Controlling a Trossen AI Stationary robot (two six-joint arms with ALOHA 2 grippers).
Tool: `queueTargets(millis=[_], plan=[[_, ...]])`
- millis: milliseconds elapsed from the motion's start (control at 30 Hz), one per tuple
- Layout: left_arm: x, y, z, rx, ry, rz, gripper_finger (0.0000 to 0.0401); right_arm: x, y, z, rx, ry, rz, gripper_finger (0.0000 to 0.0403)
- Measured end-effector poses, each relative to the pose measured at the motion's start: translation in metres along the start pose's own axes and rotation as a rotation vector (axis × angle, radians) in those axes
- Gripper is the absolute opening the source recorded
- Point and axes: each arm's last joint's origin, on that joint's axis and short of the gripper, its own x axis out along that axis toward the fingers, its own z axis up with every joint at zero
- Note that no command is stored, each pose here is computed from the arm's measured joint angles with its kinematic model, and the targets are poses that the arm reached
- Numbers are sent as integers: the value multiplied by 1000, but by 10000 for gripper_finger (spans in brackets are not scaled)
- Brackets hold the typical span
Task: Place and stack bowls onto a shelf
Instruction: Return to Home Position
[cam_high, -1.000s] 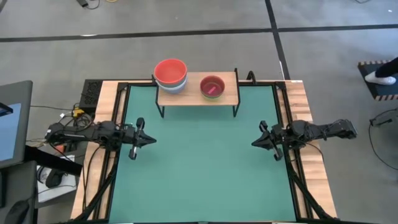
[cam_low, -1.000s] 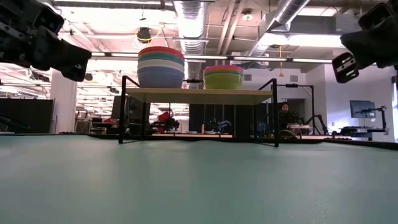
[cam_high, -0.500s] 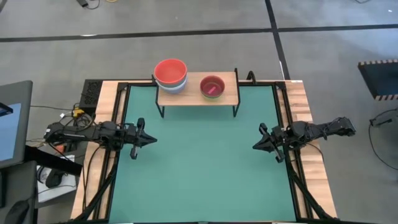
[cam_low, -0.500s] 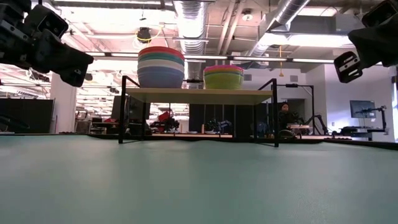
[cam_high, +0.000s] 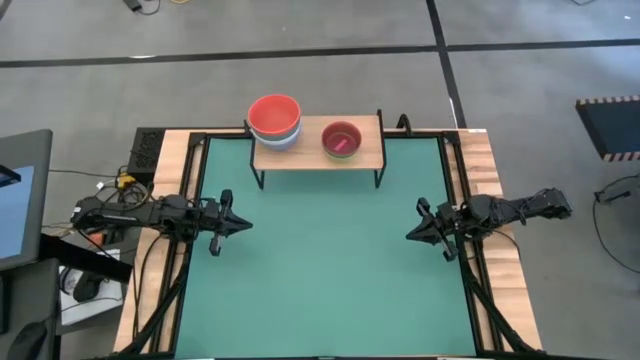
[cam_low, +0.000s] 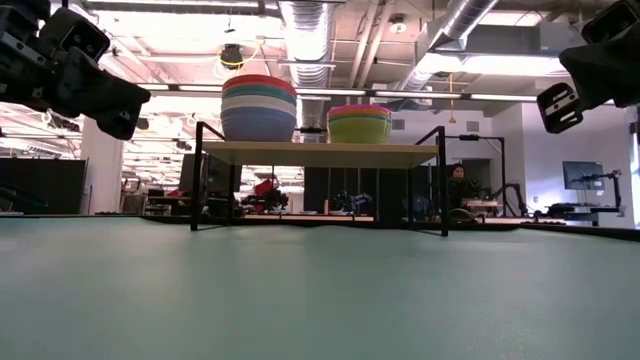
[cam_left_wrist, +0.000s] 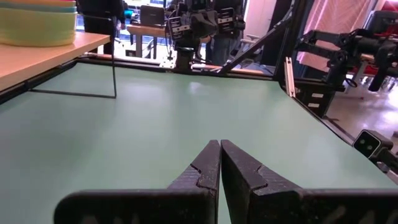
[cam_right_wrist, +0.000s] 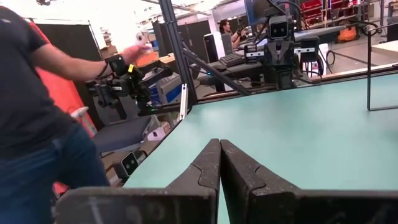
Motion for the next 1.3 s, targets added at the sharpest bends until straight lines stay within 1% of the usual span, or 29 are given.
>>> queueTargets(millis=[167, 367, 500, 667, 1300], plan=[[0, 0, 0, 0, -6, -1, 0, 0, 0, 0, 0, 0, 0, 39], [-4, 0, 7, -1, -85, -5, 0, 0, 0, 0, -1, 0, 0, 39], [-4, 0, 5, -1, -67, -4, 0, 0, 0, 0, -2, 0, 0, 39], [-4, -3, 5, -1, -64, -30, 0, 0, 0, 0, -2, -1, -1, 39], [-4, -2, 4, -1, -59, -28, 0, 0, 0, 0, -1, -1, -1, 39]])
